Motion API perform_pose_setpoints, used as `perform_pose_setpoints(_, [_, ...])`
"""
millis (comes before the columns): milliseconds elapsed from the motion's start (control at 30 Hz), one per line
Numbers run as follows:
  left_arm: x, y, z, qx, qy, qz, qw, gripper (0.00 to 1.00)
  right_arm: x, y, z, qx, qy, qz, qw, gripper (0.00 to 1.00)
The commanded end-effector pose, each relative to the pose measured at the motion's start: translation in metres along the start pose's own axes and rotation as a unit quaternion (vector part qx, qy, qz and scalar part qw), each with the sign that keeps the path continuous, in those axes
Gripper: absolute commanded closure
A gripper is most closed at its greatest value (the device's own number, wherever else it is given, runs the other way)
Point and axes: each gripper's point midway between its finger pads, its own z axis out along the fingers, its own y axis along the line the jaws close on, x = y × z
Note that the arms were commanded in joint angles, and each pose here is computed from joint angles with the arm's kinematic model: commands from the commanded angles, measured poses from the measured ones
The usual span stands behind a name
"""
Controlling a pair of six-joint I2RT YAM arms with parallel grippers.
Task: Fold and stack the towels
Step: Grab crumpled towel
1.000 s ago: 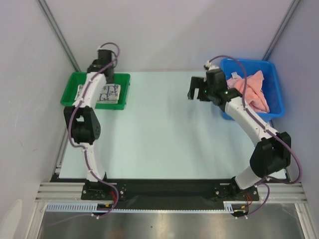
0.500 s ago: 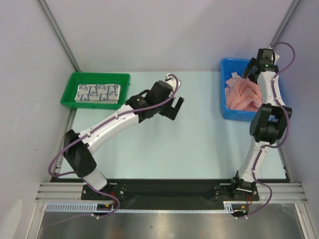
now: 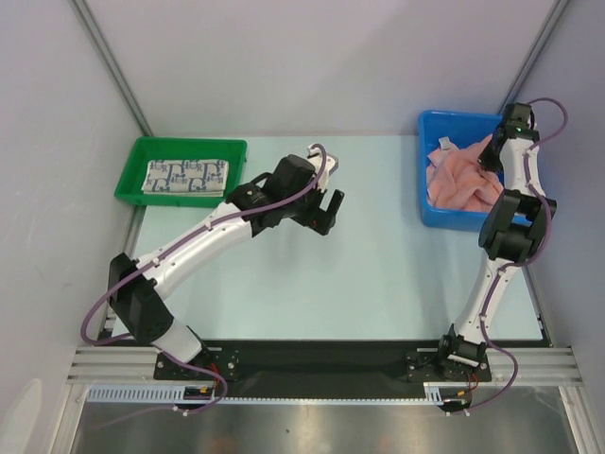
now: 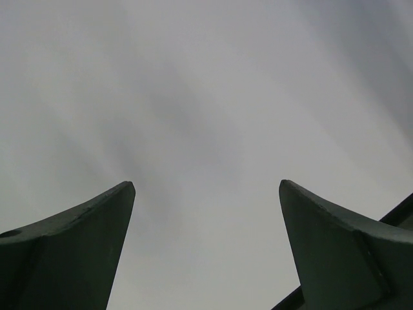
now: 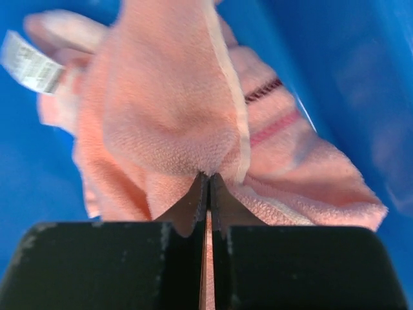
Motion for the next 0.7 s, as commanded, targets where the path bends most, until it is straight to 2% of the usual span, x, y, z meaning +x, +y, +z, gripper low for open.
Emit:
perform_pose_setpoints(0, [-0.021, -0.005, -0.020, 0.021, -0.045, -0.010, 0.999, 0.00, -0.060, 0.031, -0.055, -0.075, -0.087, -0.010, 0.993, 1.00])
perform_pose_setpoints(67, [-0.025, -0.003, -0.023, 0.020, -0.055, -0.013, 0.998, 0.00, -0.074, 0.043, -0.080, -0.102, -0.113, -0.016, 0.988, 1.00])
perform_pose_setpoints(233, [-0.044, 0.004, -0.042, 0.021, -0.114, -0.028, 0.993, 0.00, -0.102, 0.075, -0.183, -0.189, -0.184, -0.030, 0.964, 1.00])
perform_pose_setpoints(300, [-0.047, 0.015, -0.048, 0.013, -0.122, -0.056, 0.991, 0.00, -0.103, 0.094, -0.225, -0.232, -0.204, -0.039, 0.950, 1.00])
perform_pose_setpoints(333, [-0.049, 0.016, -0.053, 0.021, -0.123, -0.063, 0.990, 0.00, -0.109, 0.101, -0.268, -0.257, -0.236, -0.044, 0.936, 1.00])
perform_pose_setpoints(400, [-0.054, 0.032, -0.061, 0.006, -0.133, -0.088, 0.987, 0.00, -0.099, 0.130, -0.326, -0.334, -0.252, -0.050, 0.907, 1.00])
perform_pose_setpoints(433, [-0.056, 0.037, -0.068, 0.004, -0.142, -0.096, 0.985, 0.00, -0.100, 0.135, -0.374, -0.364, -0.285, -0.053, 0.885, 1.00])
perform_pose_setpoints(533, [-0.054, 0.061, -0.079, -0.017, -0.152, -0.133, 0.979, 0.00, -0.066, 0.168, -0.444, -0.442, -0.292, -0.079, 0.845, 1.00])
perform_pose_setpoints(567, [-0.053, 0.066, -0.091, -0.025, -0.159, -0.141, 0.977, 0.00, -0.039, 0.182, -0.475, -0.481, -0.284, -0.094, 0.824, 1.00])
perform_pose_setpoints(633, [-0.042, 0.080, -0.097, -0.040, -0.159, -0.160, 0.973, 0.00, -0.010, 0.188, -0.491, -0.502, -0.266, -0.098, 0.817, 1.00])
perform_pose_setpoints(667, [-0.042, 0.083, -0.112, -0.043, -0.177, -0.161, 0.970, 0.00, 0.005, 0.180, -0.512, -0.515, -0.268, -0.097, 0.809, 1.00])
